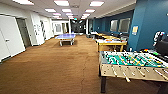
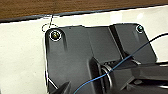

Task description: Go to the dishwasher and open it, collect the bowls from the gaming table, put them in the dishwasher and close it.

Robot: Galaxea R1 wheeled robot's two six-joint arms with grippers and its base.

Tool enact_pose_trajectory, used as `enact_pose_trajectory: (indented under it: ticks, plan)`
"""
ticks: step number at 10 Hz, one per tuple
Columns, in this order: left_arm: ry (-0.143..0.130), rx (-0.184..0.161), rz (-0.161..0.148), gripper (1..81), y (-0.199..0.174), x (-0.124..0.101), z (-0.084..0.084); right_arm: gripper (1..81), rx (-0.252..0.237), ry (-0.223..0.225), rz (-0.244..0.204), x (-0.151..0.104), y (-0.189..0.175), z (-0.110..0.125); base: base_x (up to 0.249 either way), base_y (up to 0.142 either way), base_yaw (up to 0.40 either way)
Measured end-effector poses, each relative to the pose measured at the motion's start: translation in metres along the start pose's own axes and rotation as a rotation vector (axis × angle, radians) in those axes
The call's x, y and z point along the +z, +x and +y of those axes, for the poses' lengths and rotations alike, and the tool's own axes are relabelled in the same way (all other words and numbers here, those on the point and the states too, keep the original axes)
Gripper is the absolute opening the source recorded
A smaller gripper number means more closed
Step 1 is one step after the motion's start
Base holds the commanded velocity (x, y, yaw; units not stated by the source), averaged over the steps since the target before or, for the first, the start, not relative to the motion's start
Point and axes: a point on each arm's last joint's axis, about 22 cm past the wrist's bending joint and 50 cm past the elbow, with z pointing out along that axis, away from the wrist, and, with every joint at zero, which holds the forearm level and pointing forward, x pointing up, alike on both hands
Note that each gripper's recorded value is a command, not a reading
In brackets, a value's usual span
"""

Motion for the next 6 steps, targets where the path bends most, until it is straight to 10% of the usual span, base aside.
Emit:
enact_pose_trajectory:
  ticks: [6]
  plan:
    - [-0.008, -0.002, -0.026, 81.1, -0.0044, 0.001, 0.0044, 81.1, 0.0, -0.004, -0.008, -0.0013, -0.0057, 0.0029, -0.03, -0.037, -0.014]
